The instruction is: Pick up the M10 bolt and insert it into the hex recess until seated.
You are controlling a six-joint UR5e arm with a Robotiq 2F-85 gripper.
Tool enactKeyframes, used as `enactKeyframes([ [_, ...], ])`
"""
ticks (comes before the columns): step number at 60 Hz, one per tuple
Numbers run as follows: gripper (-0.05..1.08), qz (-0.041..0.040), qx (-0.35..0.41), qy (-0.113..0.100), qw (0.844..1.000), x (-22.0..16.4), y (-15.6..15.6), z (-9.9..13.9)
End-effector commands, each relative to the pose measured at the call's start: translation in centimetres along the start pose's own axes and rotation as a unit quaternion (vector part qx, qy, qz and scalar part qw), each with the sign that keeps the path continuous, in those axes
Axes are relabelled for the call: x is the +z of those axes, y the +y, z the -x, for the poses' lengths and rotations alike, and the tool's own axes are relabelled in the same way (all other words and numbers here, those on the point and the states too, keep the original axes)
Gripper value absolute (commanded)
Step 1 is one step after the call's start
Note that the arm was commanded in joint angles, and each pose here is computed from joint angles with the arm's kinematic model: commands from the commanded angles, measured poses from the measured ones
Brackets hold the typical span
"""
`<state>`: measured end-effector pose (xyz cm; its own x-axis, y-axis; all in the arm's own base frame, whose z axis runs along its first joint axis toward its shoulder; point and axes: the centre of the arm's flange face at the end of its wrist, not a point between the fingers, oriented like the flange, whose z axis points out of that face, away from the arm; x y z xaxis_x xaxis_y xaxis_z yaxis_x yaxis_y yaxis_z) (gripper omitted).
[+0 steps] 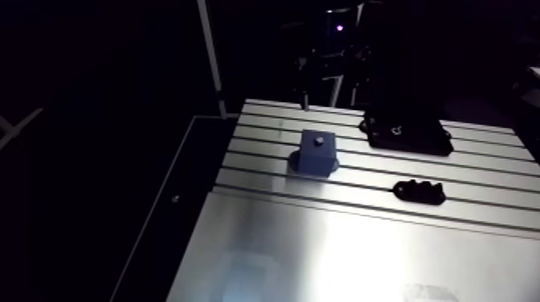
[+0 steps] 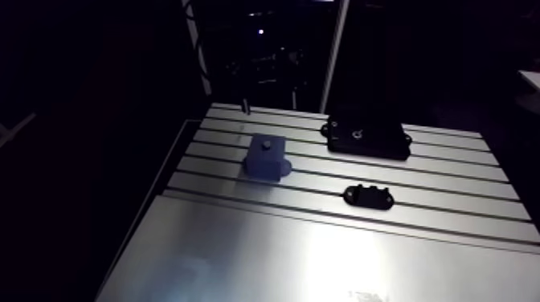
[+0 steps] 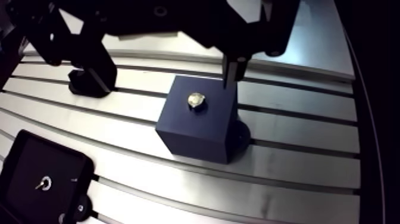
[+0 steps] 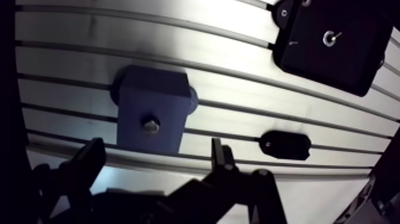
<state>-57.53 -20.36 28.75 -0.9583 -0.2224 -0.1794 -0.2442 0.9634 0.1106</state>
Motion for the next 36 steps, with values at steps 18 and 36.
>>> enactKeyframes([
  [18, 0.20, -0.0168, 0.120, 0.023, 0.992, 1.9, -0.6, 1.4],
  [36, 0.34, -0.0516, 0.131, 0.010, 0.990, 2.9, -1.2, 1.7],
])
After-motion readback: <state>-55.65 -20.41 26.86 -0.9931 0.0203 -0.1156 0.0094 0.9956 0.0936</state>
